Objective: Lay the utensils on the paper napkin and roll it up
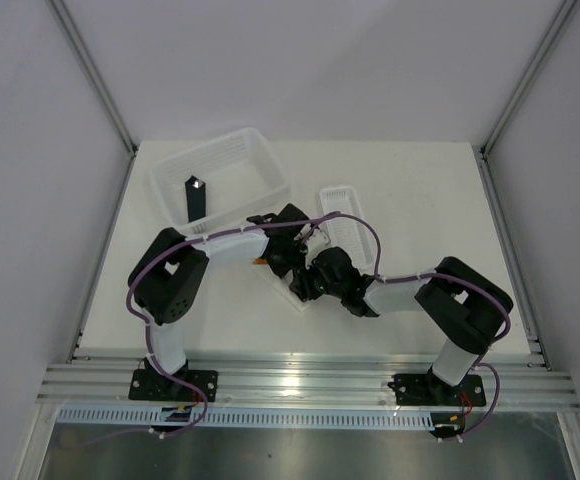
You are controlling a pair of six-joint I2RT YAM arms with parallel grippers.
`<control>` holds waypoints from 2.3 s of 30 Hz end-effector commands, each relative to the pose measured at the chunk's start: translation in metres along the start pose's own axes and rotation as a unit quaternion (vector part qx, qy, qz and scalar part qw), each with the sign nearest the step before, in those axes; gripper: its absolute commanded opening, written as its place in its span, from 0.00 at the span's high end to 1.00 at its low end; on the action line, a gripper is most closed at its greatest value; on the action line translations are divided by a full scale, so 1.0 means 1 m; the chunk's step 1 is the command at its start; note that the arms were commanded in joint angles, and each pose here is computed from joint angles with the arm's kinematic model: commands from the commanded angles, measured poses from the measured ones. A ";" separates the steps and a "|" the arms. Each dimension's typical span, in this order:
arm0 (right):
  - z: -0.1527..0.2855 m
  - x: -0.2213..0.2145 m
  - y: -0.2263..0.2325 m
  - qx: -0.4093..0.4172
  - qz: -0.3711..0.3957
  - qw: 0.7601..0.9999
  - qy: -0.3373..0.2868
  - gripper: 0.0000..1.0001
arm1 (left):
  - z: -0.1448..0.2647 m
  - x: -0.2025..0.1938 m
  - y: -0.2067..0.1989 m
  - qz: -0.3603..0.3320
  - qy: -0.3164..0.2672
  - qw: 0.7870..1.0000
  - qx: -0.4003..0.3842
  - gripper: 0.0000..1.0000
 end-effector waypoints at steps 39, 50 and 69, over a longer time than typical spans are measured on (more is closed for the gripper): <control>0.020 -0.067 -0.003 -0.027 -0.107 0.983 0.147 0.55 | -0.005 -0.016 -0.001 0.045 0.023 0.998 -0.027 0.95; 0.012 -0.073 -0.005 0.000 -0.140 0.974 0.180 0.92 | -0.005 -0.010 -0.001 0.059 0.019 0.998 -0.034 0.95; 0.006 -0.061 -0.009 0.026 -0.178 0.973 0.147 1.00 | 0.065 0.017 0.019 0.071 -0.061 0.995 0.025 0.54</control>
Point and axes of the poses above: each gripper's point midway between its finger pads, its own z axis back along the fingers, its own y axis along the line the jaws close on, x = y × z, the point moved 6 cm from there along z, back along the fingers, and after that the axes turned 5 degrees about z, right-handed, at the moved point
